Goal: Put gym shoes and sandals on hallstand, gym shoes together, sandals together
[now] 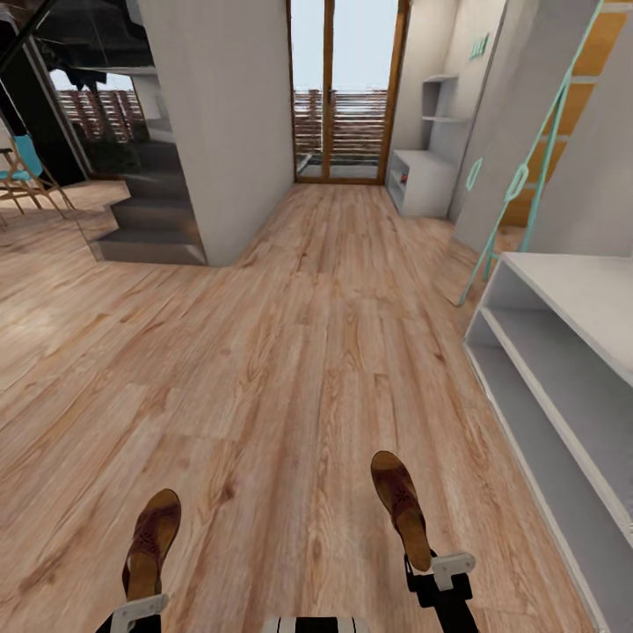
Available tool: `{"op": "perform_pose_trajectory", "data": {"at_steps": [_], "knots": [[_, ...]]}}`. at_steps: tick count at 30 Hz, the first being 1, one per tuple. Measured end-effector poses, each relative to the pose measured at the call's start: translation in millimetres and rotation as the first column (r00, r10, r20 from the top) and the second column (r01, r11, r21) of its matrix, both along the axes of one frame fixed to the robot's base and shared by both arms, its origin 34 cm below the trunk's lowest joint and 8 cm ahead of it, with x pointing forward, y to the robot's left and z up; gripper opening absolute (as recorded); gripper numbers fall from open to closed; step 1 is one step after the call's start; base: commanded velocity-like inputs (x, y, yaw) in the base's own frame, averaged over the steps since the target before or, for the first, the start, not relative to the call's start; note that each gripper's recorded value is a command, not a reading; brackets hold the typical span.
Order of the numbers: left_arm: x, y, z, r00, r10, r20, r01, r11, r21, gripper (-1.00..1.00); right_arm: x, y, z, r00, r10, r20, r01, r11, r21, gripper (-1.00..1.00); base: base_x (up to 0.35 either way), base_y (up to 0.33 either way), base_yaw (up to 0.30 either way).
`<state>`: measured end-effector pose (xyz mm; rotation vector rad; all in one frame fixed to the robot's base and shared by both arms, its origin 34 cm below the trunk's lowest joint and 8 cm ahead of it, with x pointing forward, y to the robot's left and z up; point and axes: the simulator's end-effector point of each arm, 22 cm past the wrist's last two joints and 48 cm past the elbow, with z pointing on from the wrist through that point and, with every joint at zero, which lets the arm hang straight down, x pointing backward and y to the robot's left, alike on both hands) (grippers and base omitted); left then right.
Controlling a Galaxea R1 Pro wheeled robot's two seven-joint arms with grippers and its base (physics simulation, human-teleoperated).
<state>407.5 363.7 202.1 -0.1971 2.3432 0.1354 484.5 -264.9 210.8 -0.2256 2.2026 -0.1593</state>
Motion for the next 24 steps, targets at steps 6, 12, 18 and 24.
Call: {"op": "perform_pose_trajectory", "data": {"at_steps": [6,12,18,24], "knots": [[7.9,0.5,12.3,1.0,0.001,0.022,-0.001,1.0,0.001,-1.0,7.1,13.0,13.5,1.0,0.006,0.02,-0.007,1.0,0.016,-1.0,0.0,0.0,-0.223],[13.1,0.2,27.8,1.0,0.002,0.027,-0.002,1.0,0.002,-1.0,11.6,14.8,29.2,1.0,0.002,0.024,-0.003,1.0,0.019,-1.0,0.0,0.0,-0.223],[18.8,2.2,44.0,0.999,0.008,0.035,-0.008,1.0,0.005,-1.0,17.1,11.9,45.6,0.999,-0.001,0.032,0.0,1.0,0.017,-1.0,0.0,0.0,-0.223],[24.0,2.1,57.5,0.999,0.003,0.041,-0.003,1.0,0.006,-1.0,9.3,15.8,53.8,1.0,0.0,0.018,-0.001,1.0,0.021,-1.0,0.0,0.0,-0.223]]}}
